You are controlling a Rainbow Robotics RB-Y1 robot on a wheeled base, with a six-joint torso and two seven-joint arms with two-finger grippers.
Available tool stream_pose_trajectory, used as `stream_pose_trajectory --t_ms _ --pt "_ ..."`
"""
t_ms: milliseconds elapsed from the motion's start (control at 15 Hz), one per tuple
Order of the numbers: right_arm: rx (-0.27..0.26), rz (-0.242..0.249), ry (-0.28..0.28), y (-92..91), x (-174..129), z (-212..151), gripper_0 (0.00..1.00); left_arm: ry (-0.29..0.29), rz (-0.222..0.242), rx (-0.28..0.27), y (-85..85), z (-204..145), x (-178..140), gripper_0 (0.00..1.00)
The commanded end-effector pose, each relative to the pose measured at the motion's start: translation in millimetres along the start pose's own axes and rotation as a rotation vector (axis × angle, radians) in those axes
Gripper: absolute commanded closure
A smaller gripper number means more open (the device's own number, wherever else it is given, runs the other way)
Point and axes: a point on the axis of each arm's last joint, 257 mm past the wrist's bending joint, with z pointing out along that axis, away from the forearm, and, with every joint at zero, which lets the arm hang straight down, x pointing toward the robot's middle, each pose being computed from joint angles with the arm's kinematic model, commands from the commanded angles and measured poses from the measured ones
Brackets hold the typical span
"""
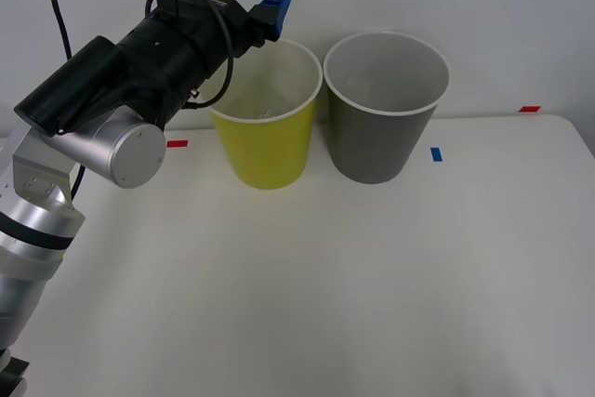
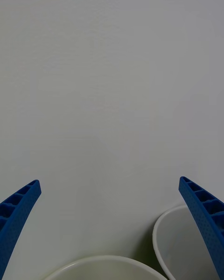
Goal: Put cans in the gray bin and PET bottles in the light green bin.
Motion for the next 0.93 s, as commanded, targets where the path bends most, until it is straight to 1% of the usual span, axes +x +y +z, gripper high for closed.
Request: stream_pose_trajectory --t_ms 67,200,267,333,400,533,600,667,733,800,933 --pt "0.0 0.0 0.0 0.0 0.0 0.0 0.0 0.054 0.025 -0.005 7.0 -6.5 -7.9 0.0" --pt "0.0 0.0 0.0 0.0 0.0 0.0 0.0 0.15 0.058 -0.015 14.4 -23.5 -26.2 0.0" --pt "0.0 0.0 0.0 0.0 0.0 0.0 0.0 0.168 0.066 -0.025 19.5 -29.6 -31.0 0.0" --pt "0.0 0.0 0.0 0.0 0.0 0.0 0.0 0.169 0.072 -0.043 29.0 -38.0 -30.9 0.0" --pt "0.0 0.0 0.0 0.0 0.0 0.0 0.0 0.168 0.103 -0.068 42.9 -49.3 -30.4 0.0" --pt "0.0 0.0 0.0 0.0 0.0 0.0 0.0 0.152 0.107 -0.083 61.3 -68.7 -37.9 0.0" --pt "0.0 0.0 0.0 0.0 0.0 0.0 0.0 0.148 0.129 -0.104 75.7 -82.8 -40.6 0.0" --pt "0.0 0.0 0.0 0.0 0.0 0.0 0.0 0.146 0.141 -0.125 86.5 -94.0 -41.9 0.0" --pt "0.0 0.0 0.0 0.0 0.0 0.0 0.0 0.141 0.146 -0.143 94.7 -106.4 -44.0 0.0" --pt "0.0 0.0 0.0 0.0 0.0 0.0 0.0 0.141 0.129 -0.164 104.3 -121.9 -43.8 0.0" --pt "0.0 0.0 0.0 0.0 0.0 0.0 0.0 0.153 0.125 -0.208 118.8 -150.3 -40.1 0.0"
